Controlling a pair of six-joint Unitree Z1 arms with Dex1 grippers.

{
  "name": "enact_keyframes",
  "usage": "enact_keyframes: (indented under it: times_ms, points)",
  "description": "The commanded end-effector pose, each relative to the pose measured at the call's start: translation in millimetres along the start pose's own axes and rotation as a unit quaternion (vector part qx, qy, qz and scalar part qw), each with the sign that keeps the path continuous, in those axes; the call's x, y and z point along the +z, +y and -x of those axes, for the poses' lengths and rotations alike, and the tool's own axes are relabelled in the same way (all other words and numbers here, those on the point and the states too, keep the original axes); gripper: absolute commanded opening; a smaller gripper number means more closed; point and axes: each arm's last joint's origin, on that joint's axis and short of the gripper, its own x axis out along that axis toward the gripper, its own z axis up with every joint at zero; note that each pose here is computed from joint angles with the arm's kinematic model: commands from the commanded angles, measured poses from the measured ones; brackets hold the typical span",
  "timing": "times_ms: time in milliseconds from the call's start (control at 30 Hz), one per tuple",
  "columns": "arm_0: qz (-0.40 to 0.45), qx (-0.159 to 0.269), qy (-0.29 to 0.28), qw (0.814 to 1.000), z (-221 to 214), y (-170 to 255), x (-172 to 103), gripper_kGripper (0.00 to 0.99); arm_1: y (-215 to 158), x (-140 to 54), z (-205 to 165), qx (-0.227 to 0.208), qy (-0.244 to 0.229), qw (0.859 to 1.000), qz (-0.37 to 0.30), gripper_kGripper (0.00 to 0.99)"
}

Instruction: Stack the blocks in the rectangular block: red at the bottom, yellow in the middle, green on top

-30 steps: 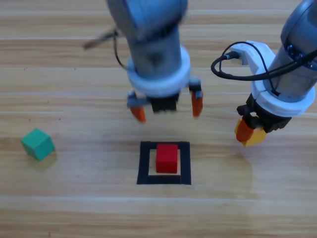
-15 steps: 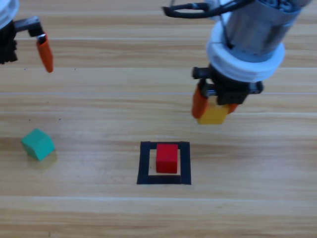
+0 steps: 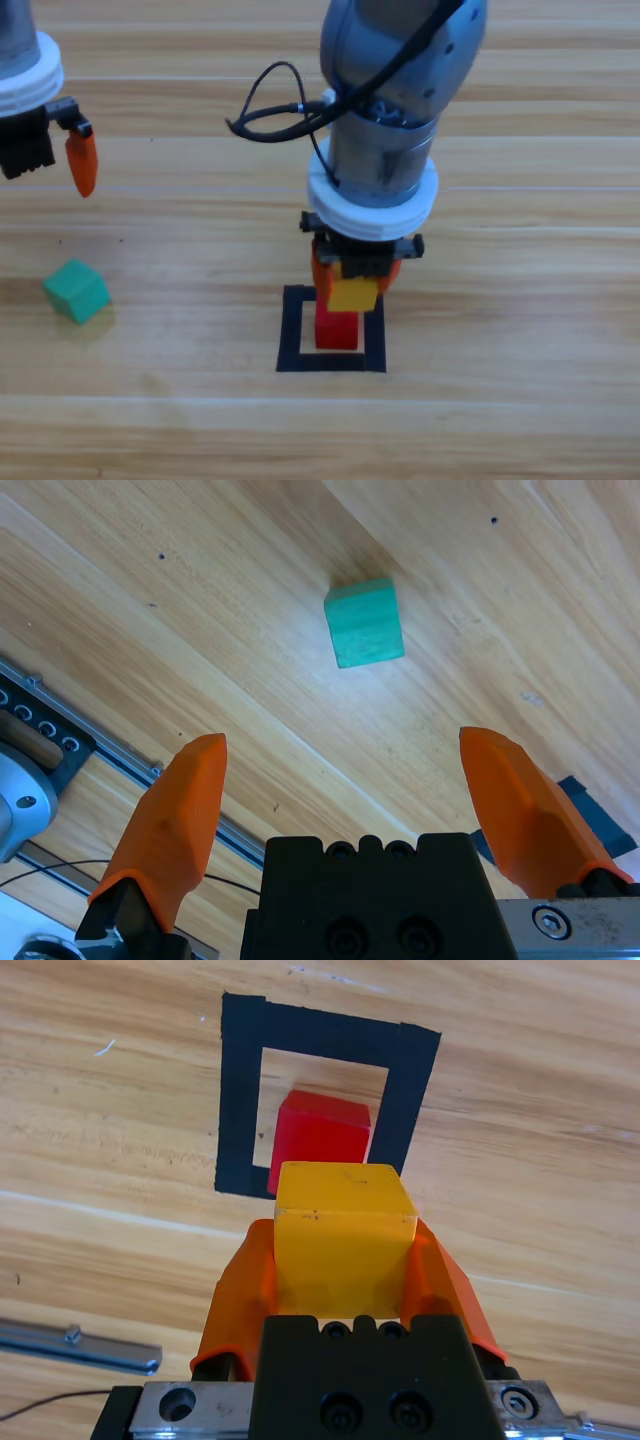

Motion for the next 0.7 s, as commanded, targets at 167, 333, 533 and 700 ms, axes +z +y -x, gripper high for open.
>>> enact_keyframes:
  times_ms: [167, 333, 533, 700]
  points:
    - [0.034, 0.011, 0.024, 0.999, -25.2, -9.6, 27.1, 0.989, 25.1, -9.7, -42.4, -0.037, 0.028, 0.999, 0.009, 0.322]
    - [0.030, -0.026, 0.021, 0.999, -34.1, 3.9, 20.1, 0.988, 26.5, -7.4, -48.6, -0.046, 0.021, 0.999, 0.008, 0.322]
    - [0.029, -0.025, 0.023, 0.999, -48.2, 8.9, 16.0, 0.985, 26.9, -5.7, -51.6, -0.054, 0.012, 0.998, 0.004, 0.322]
    - [0.030, -0.029, 0.023, 0.999, -55.5, 14.5, 12.6, 0.986, 26.8, -5.1, -53.6, -0.059, 0.009, 0.998, 0.004, 0.322]
